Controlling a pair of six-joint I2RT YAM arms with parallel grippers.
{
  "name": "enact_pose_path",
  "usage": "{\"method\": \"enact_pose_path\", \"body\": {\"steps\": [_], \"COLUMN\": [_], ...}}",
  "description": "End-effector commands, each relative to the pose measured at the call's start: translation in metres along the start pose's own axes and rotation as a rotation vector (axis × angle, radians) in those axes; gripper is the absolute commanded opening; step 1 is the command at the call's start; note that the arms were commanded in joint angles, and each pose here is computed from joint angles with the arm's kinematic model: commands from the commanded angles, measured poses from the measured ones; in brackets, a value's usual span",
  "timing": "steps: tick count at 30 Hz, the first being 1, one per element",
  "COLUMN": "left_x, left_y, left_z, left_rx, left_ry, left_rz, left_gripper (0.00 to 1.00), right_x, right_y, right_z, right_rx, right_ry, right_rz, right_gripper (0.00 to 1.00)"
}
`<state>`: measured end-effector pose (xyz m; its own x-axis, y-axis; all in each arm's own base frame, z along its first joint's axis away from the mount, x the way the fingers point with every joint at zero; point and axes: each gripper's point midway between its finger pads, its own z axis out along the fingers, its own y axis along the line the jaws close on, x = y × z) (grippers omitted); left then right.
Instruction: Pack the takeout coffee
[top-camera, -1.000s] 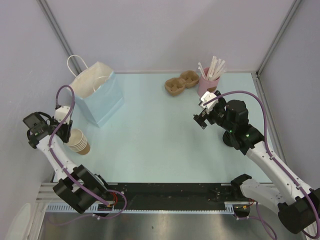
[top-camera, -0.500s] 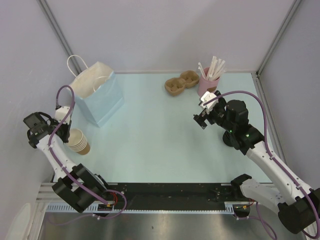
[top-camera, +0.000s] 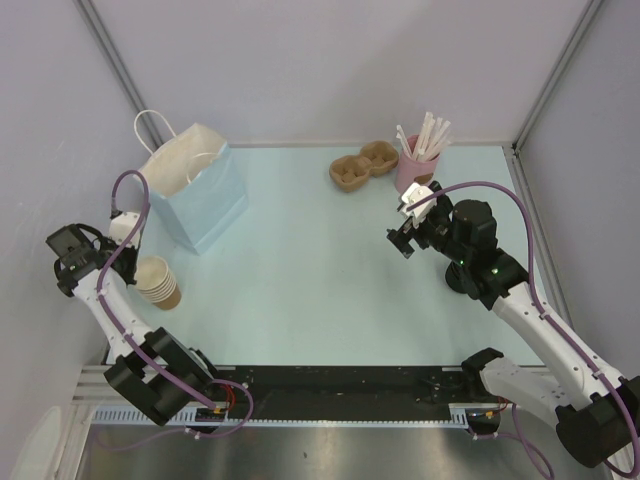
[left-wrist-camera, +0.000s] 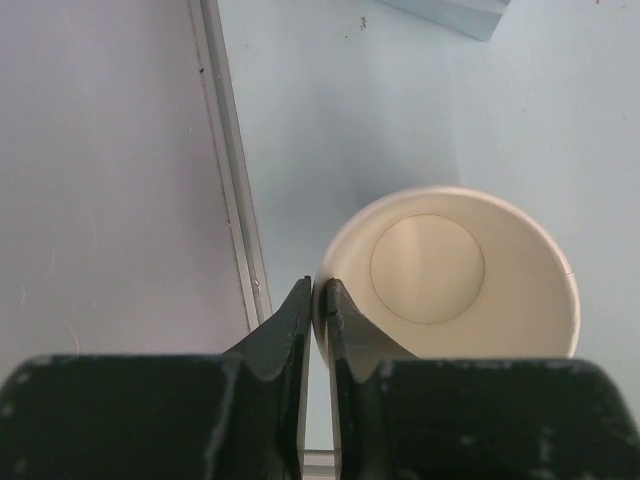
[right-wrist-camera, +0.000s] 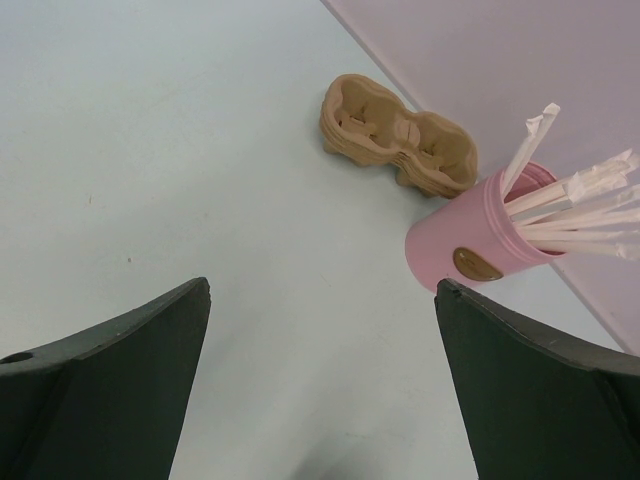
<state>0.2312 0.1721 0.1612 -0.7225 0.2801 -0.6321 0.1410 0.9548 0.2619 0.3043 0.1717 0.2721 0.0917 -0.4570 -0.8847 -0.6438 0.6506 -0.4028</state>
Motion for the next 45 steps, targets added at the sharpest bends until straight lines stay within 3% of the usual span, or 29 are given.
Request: {"method": "enact_pose_path", "body": {"steps": [1,8,21,28,45], "left_x": [-0.01,-0.013,-0.033,-0.023,-0.03], "left_y": [0.008,0.01,0.011,0.013,0.039], "left_z": [-0.01,-0.01,-0.028,-0.02,-0.03], "left_rx": [-0.04,-0.043,-0.059,-0.063,-0.098], "left_ry": [-0.032,-0.037,-0.095,-0.068,-0.134], "left_rz": [0.004,0.0,0.013,0.002,-0.107], "left_gripper": [0.1,0.02,0.01,0.01,0.0], "right_x": [-0.012,-0.011,-0.01,-0.01,-0.008], "right_y": [-0.004,-0.003,-0.003,-0.003,-0.003], "right_z": [-0.004,-0.003,-0.002,-0.002,-0.001], "right_rx": [0.01,0.005,0.005,0.003,0.003], "right_ry": [-0.045,-0.042,-0.038,-0.037,-0.03], "right_rz": [-0.013,-0.014,-0.013,-0.014,-0.014], "right_gripper": [1.0,1.0,1.0,1.0,1.0]}}
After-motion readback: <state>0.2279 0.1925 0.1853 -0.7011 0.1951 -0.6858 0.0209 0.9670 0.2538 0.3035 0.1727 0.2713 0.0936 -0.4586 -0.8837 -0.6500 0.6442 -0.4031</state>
